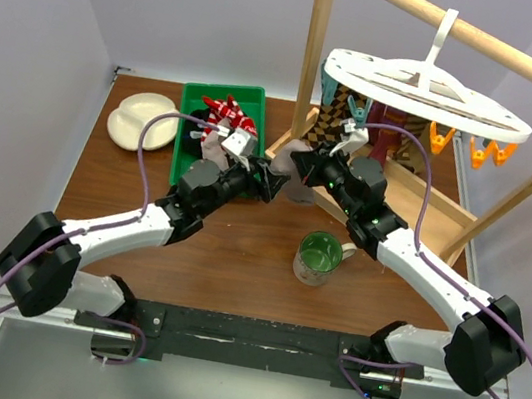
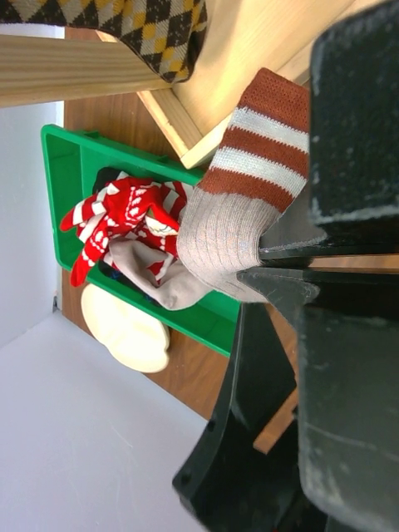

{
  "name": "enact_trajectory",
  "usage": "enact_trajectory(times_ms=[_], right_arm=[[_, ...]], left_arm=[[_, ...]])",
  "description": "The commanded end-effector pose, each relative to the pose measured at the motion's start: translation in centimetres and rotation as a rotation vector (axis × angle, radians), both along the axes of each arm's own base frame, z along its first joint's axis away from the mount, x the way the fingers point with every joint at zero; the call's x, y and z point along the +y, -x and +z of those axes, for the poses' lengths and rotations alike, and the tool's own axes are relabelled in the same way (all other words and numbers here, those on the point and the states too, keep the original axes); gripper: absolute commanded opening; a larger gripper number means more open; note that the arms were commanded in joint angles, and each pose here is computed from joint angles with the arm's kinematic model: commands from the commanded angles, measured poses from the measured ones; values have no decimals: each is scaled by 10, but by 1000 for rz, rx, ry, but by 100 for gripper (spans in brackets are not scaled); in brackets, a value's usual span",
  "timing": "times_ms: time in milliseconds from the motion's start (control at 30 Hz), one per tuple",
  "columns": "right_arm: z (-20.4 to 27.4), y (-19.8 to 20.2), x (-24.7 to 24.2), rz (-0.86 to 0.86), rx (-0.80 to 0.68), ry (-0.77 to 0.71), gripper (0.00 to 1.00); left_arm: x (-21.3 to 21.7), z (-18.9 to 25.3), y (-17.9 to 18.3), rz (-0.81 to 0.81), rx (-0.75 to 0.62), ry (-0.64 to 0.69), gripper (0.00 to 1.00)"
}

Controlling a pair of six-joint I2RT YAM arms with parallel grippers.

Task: Remove the socks clipped to the hanger
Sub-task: Remove the sock from the hanger.

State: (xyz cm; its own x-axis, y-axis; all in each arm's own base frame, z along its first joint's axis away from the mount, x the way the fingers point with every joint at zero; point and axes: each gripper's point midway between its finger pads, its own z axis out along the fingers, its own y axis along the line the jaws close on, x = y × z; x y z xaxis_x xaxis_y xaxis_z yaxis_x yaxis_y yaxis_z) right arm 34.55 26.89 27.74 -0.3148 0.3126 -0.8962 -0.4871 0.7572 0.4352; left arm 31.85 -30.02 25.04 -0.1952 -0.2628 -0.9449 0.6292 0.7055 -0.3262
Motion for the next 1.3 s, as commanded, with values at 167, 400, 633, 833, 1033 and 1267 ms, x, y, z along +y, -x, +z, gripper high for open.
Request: enact_trajectory(times_ms=[167, 400, 633, 833, 1033, 1267], right_arm=[[34, 10, 6, 48, -50, -61, 0], [36, 12, 10, 70, -43, -81, 0], [43, 16, 13, 87, -45, -100, 0], [45, 18, 15, 96, -43, -110, 0], [43, 16, 13, 77, -37, -109, 46], [39, 13, -8, -29, -19, -85, 70]], left_arm=[[-10, 32, -14, 0, -98, 54, 75], [-24, 39, -15, -56, -117, 62, 75], [-29, 33, -16, -73, -102, 64, 65], [-24, 34, -22, -27, -96, 63, 30], [6, 40, -35, 158, -40, 96, 0], [64, 49, -69, 436, 26, 95, 0]])
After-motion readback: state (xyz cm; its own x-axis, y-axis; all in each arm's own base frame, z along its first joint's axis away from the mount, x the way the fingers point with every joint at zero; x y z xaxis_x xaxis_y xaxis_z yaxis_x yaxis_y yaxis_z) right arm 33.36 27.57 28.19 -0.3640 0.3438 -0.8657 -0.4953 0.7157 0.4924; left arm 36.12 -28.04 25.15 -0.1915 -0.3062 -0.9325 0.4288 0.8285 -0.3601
